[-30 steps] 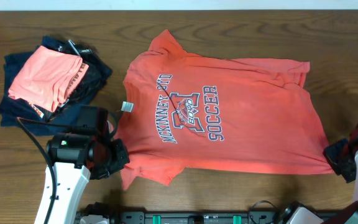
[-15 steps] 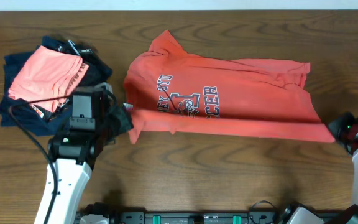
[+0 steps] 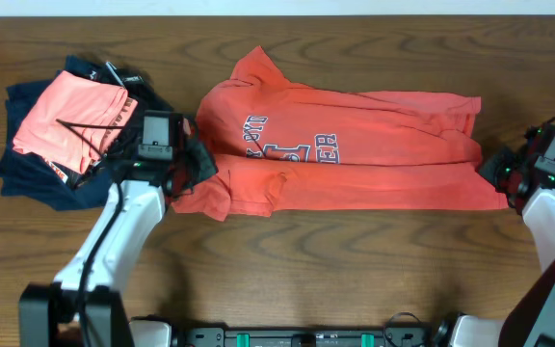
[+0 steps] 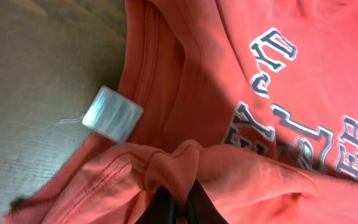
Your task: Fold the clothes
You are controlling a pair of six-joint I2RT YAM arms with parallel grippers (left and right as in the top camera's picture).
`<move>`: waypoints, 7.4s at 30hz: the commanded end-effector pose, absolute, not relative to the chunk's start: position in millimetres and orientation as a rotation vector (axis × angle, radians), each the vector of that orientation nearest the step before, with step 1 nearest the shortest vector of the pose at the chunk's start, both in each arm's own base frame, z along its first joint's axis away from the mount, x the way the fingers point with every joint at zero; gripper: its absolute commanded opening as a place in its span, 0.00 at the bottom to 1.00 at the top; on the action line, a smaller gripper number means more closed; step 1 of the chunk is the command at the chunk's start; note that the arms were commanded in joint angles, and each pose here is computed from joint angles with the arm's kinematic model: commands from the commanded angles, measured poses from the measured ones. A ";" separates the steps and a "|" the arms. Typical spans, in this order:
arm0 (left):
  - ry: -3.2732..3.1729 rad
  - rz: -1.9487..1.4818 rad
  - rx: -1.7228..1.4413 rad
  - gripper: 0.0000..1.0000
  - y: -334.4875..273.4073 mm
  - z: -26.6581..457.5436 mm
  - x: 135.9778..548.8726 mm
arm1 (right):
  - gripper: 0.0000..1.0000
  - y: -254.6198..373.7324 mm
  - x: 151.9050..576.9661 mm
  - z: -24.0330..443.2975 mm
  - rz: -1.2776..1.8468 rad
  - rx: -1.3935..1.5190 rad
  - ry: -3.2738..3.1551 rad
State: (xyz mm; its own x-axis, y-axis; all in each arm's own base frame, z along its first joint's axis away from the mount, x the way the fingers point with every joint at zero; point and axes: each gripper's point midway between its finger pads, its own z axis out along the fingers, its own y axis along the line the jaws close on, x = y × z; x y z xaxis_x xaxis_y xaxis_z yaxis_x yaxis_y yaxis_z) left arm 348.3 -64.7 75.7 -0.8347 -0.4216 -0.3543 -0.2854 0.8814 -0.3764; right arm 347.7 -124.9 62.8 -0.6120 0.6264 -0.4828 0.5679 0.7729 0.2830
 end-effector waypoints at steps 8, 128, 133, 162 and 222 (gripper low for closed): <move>2.579 -0.279 -0.568 0.06 -42.3 61.8 364.0 | 0.13 -119.3 367.9 45.1 0.142 0.819 2.402; 2.721 -0.251 -0.516 0.53 -42.7 80.8 321.3 | 0.30 -137.8 352.9 57.9 0.325 0.938 2.349; 2.579 -0.268 -0.369 0.54 -46.7 116.1 364.7 | 0.39 -132.3 377.4 95.9 0.342 0.796 2.362; 2.628 -0.226 -0.249 0.58 -54.1 91.2 437.6 | 0.51 -117.7 411.3 6.2 0.342 0.866 2.503; 2.550 -0.284 -0.094 0.58 -81.3 93.5 458.3 | 0.01 -122.3 381.5 56.1 0.179 0.907 2.562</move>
